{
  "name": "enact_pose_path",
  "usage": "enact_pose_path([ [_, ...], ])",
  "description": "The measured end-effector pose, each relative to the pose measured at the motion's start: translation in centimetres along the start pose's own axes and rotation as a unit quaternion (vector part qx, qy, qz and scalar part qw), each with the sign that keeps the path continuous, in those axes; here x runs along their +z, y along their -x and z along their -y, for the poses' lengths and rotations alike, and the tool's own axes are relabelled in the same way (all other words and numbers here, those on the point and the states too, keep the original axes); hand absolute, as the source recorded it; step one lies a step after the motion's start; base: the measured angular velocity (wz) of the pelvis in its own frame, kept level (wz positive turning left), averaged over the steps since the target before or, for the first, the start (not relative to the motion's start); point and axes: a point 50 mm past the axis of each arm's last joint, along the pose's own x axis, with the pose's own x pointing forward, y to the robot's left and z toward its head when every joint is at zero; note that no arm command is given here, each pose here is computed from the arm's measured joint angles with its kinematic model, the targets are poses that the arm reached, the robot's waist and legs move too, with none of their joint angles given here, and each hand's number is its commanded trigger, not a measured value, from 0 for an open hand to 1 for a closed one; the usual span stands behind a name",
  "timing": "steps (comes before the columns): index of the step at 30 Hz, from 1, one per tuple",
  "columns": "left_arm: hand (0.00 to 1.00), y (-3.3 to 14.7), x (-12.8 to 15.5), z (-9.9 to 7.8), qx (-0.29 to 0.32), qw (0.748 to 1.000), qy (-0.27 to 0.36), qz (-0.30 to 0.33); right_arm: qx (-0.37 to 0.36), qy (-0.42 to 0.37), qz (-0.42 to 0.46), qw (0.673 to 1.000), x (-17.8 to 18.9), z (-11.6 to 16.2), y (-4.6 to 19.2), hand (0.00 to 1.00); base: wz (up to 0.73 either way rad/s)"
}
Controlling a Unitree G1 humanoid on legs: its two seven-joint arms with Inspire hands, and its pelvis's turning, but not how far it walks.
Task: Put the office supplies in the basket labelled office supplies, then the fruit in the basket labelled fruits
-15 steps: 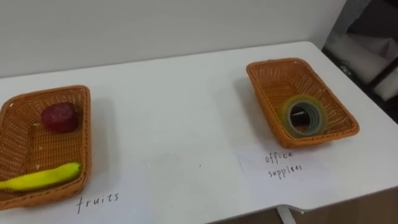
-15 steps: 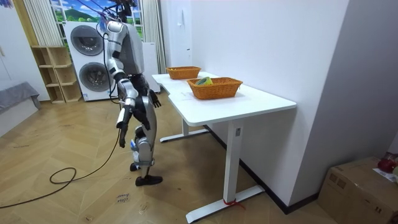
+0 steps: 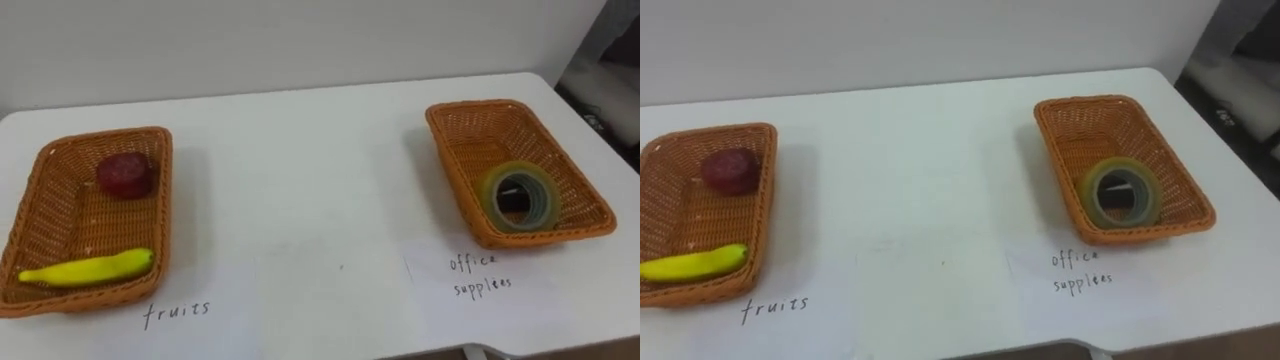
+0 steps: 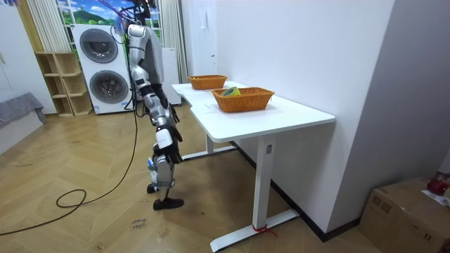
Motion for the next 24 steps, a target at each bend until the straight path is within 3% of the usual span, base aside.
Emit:
enact_pose_path([
  [10,0.00,0.1,0.4,0.8,-0.007,1.000,0.009,0.014,0.108,0.117,0.002,0.987,-1.0,-2.3,0.5,0.00,0.08],
  [24,0.00,0.1,0.3,0.9,-0.002,1.000,0.004,0.022,0.130,0.139,-0.005,0.982,-1.0,-2.5,0.4,0.00,0.03],
])
